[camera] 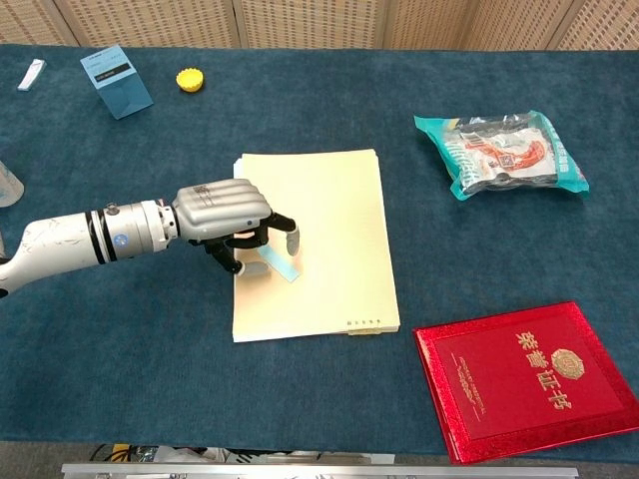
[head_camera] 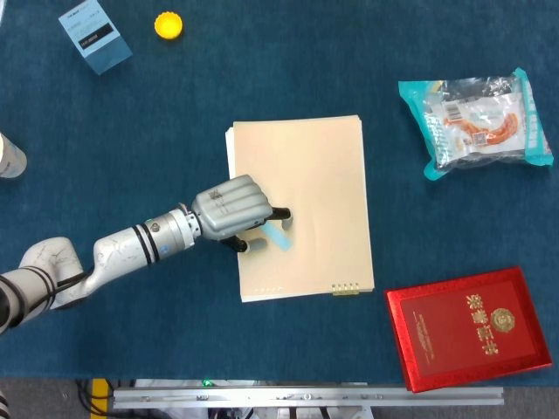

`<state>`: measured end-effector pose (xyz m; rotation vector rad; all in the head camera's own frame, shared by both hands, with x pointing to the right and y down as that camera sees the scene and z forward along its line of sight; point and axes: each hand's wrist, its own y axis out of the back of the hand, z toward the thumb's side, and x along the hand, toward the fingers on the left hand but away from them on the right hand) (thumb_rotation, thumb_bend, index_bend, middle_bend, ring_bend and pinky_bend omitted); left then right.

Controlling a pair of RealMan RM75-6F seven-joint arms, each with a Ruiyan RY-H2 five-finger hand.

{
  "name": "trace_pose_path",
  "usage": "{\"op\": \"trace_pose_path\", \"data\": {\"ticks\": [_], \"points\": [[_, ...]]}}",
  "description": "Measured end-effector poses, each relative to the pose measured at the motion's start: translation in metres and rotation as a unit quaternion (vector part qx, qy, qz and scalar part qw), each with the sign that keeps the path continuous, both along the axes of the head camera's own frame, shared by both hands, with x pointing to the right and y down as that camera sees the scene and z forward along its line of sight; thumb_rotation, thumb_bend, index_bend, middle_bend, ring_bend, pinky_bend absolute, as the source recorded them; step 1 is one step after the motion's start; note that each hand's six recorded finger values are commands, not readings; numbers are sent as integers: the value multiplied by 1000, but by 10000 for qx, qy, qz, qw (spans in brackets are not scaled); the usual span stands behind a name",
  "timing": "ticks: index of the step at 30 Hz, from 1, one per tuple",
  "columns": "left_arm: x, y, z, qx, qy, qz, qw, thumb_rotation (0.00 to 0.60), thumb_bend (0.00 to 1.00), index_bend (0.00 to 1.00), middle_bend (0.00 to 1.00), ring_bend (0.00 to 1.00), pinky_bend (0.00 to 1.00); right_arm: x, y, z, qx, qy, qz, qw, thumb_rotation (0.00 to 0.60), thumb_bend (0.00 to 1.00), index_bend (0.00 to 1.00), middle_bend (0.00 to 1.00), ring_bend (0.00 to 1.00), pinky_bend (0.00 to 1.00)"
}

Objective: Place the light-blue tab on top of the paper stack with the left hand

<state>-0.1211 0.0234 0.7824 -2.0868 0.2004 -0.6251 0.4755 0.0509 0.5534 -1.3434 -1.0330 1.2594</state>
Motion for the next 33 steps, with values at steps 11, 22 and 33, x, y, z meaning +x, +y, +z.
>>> {"op": "trace_pose_path", "data": {"ticks": [11, 22, 33], "points": [[-12, -21, -19, 377, -20, -651, 9972, 600, 292, 268, 899, 944, 928, -1, 2, -1, 22, -41, -26, 10000, 600, 210, 238, 379, 419, 513], [-9, -19, -16, 648, -384, -903, 9931, 600, 207, 217, 898, 949, 928, 2, 5, -4, 55, -46, 3, 10000, 600, 210, 238, 379, 422, 513], [11, -9, -12, 682, -464, -903, 9925, 600, 204, 211, 900, 955, 928, 8, 7, -5, 68, -47, 64, 9999, 600, 210, 238, 378, 427, 514]]}}
